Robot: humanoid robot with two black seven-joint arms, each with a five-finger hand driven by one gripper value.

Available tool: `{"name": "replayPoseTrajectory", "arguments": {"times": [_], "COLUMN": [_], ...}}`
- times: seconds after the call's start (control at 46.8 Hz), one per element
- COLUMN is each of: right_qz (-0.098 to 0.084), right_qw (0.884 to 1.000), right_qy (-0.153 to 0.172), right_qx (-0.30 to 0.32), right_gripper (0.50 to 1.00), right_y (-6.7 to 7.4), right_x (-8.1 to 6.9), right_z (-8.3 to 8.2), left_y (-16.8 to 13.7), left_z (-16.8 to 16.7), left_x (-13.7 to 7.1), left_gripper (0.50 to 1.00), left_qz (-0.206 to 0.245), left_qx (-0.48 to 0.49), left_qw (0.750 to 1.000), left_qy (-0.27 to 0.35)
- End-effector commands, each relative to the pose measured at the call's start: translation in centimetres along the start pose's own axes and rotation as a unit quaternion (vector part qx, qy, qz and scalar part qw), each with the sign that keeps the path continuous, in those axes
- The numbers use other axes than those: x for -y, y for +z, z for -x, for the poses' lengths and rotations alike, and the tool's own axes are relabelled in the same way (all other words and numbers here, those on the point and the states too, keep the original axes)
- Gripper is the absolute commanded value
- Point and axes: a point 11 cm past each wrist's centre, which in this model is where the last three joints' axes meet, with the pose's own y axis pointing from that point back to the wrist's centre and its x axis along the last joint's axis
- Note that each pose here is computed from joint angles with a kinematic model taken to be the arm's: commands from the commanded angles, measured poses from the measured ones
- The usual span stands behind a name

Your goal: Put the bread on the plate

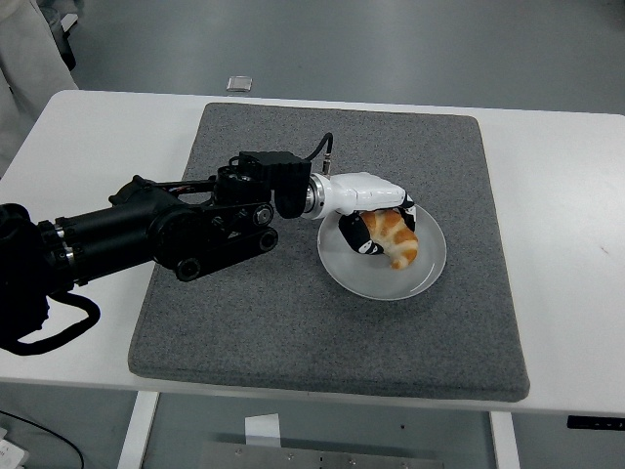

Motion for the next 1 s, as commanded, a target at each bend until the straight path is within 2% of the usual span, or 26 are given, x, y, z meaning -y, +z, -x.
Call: {"name": "replayPoseTrajectory", "arguments": {"times": [0.0,0.043,0.128,0.427,0.662,0.983], "right_qz": [0.000,0.000,0.000,0.000,0.000,0.000], "right_qw": [1.000,1.000,1.000,1.000,1.000,1.000], "right_qy": [0.000,0.000,0.000,0.000,0.000,0.000], "right_qx": [0.000,0.000,0.000,0.000,0.000,0.000], "right_gripper": [0.932,0.932,0.932,0.932,0.932,0.932], "right_y": [0.0,0.0,0.0,0.0,0.0,0.0], "right_x": [0.0,0.0,0.0,0.0,0.0,0.0], "right_z": [0.0,0.0,0.0,0.0,0.0,0.0], "left_y": [0.0,0.0,0.0,0.3,0.4,-0.4], "left_z": [0.0,0.0,0.0,0.1,-0.5,-2.4], "left_x": [0.0,0.0,0.0,0.0,-0.3,-1.5], "left_gripper": [0.728,0.750,0.831,0.996,1.000,1.000], "left_qz": [0.000,0.000,0.001,0.008,0.015,0.027], "left_qx": [-0.001,-0.003,-0.007,-0.021,-0.052,-0.177], "left_qw": [1.000,1.000,1.000,1.000,0.999,0.984], "left_qy": [0.000,0.000,0.000,0.000,0.000,0.022]}}
